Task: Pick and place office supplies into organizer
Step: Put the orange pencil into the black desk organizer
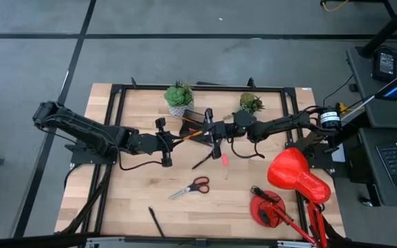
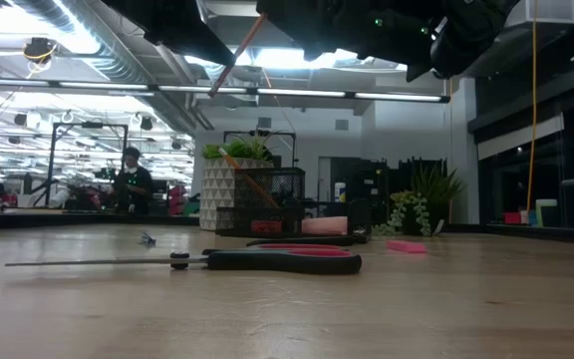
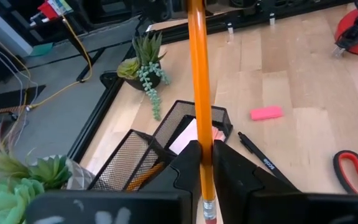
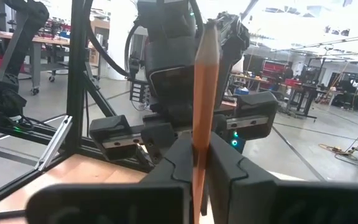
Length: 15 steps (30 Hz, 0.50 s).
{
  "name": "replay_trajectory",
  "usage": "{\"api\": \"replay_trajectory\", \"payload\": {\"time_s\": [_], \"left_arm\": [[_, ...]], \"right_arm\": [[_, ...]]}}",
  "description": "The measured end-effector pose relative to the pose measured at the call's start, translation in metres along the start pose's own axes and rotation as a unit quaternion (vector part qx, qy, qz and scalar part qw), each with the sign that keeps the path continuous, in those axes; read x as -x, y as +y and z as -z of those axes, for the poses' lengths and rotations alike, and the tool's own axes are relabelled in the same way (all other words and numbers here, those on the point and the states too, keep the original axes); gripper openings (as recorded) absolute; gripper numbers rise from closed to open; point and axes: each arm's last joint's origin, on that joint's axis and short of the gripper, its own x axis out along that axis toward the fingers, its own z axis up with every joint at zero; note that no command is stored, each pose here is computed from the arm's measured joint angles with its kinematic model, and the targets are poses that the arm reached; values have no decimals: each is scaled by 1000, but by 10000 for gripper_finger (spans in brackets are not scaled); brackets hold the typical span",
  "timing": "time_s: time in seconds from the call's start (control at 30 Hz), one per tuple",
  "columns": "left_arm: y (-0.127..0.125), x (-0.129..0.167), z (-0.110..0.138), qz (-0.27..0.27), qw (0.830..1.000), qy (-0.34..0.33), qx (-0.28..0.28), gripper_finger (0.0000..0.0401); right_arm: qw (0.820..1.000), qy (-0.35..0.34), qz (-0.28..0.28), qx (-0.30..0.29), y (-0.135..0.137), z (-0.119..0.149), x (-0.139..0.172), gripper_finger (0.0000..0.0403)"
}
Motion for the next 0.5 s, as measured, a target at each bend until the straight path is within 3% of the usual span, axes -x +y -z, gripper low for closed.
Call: {"api": "replay_trajectory", "payload": {"time_s": [0.27,0.5], "left_arm": [[5,5,-2,-32,999,-5,-8,73],[20,27,-8,-34,999,-30,-4,70]], "right_arm": [[1000,21,-1,-10,-5,4,2,17],[999,35,15,-11,-16,5,7,17]]}}
